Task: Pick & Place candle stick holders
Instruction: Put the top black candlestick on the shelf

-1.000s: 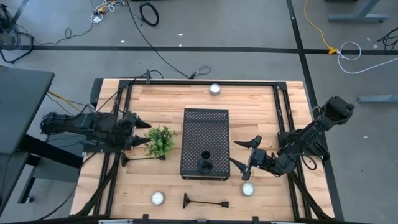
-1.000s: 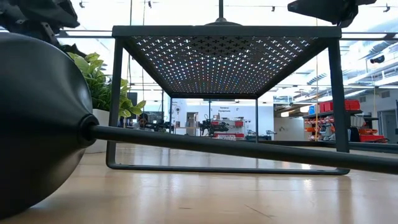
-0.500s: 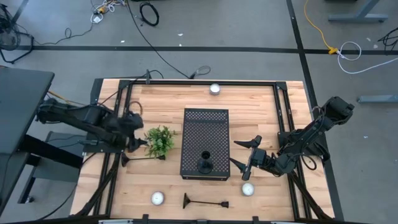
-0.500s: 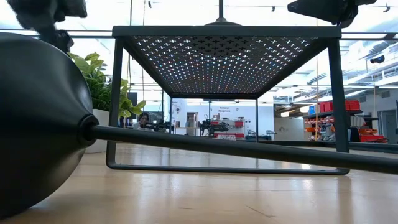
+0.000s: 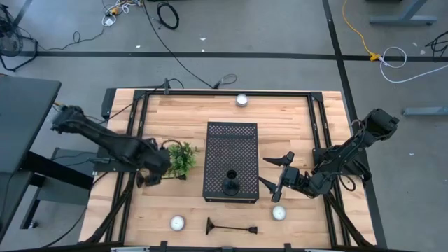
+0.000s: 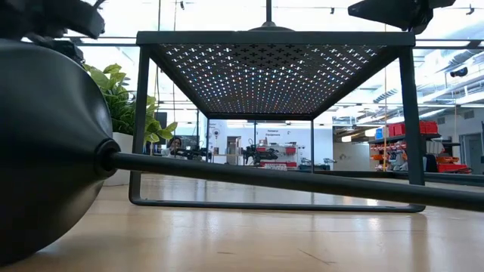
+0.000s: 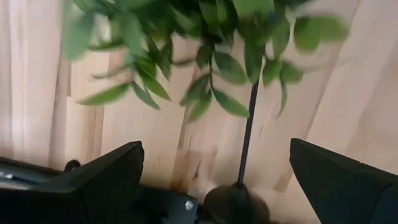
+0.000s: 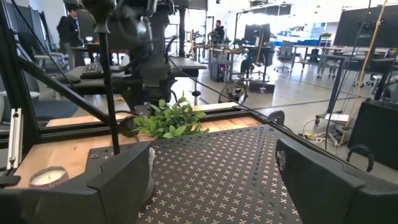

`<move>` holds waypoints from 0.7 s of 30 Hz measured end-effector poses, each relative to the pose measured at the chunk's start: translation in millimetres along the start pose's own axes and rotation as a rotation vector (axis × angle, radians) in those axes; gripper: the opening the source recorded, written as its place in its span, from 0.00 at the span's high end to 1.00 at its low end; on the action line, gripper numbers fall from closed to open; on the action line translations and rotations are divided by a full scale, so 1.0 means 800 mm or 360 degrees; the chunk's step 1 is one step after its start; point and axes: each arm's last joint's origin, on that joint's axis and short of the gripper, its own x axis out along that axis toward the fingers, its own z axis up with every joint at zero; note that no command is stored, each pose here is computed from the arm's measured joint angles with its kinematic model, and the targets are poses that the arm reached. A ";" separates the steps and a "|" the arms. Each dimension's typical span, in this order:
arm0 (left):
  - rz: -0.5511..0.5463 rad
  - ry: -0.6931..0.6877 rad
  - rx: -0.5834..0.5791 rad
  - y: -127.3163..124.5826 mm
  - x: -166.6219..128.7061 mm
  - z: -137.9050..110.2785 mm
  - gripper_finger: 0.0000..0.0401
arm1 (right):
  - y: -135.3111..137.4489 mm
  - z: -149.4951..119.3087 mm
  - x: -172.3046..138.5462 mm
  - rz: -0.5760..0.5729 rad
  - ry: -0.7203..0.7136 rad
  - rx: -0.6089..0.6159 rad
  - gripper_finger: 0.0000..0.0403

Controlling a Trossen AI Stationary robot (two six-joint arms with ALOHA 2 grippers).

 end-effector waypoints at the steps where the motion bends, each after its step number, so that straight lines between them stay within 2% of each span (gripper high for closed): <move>1: 0.0023 0.0034 0.0025 -0.004 0.004 0.000 0.01 | 0.000 0.000 0.000 0.0001 0.0000 0.0000 0.16; 5: 0.0063 0.0107 0.0053 -0.019 0.015 0.001 0.01 | 0.000 0.000 0.000 0.0001 0.0000 0.0005 0.16; 11: 0.0029 0.0117 -0.0017 -0.036 0.025 0.003 0.01 | 0.002 0.000 0.000 0.0068 -0.0002 0.0006 0.16; 15: -0.0017 0.0126 -0.0037 -0.043 0.039 0.002 0.01 | 0.002 0.000 0.000 0.0082 -0.0002 -0.0004 0.16; 21: 0.0012 0.0195 -0.0025 -0.042 0.060 -0.004 0.01 | 0.002 0.000 0.000 0.0086 -0.0001 -0.0008 0.16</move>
